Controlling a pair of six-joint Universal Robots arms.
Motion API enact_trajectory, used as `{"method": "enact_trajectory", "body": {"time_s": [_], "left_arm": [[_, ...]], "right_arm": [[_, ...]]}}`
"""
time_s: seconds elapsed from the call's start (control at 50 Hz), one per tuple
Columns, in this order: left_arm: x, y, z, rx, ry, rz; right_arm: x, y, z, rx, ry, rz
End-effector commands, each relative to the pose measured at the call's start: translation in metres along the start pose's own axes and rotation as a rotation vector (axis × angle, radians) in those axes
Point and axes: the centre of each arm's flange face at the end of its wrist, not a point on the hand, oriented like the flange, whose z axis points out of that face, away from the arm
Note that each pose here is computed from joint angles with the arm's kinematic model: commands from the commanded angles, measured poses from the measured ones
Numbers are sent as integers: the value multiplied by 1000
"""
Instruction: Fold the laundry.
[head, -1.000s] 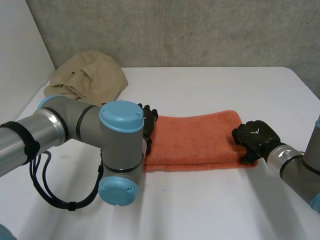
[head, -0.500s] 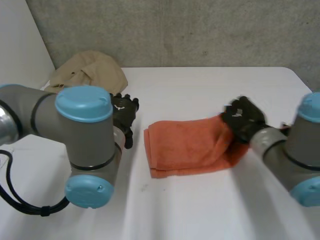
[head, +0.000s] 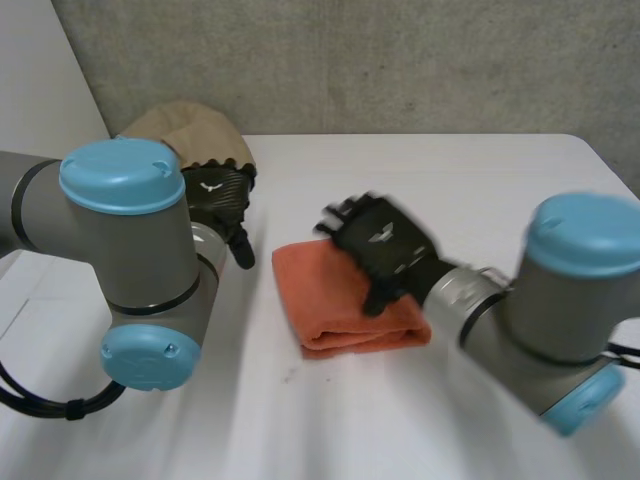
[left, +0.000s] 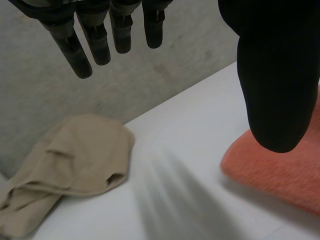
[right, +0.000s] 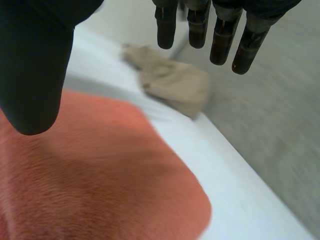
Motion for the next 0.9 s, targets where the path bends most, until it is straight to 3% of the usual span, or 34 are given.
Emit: {"method": "enact_trajectory", "body": {"time_s": [0.02, 0.18, 0.28, 0.44, 0.64, 0.9], "left_arm": [[30, -2, -9, 24, 164, -32], [64, 39, -5, -103, 248, -50], [65, 67, -7, -240, 247, -5], [60, 73, -8, -280, 214, 14], [50, 24, -23, -158, 210, -25], [31, 15, -45, -122, 186, -57]], "right_arm": [[56, 4, -13, -78, 118, 331], [62, 42, 12, -261, 81, 396], [62, 59, 27, -321, 50, 425], [57, 81, 33, -411, 22, 419], [61, 31, 8, -247, 54, 300], [2, 41, -28, -163, 3, 120]]}}
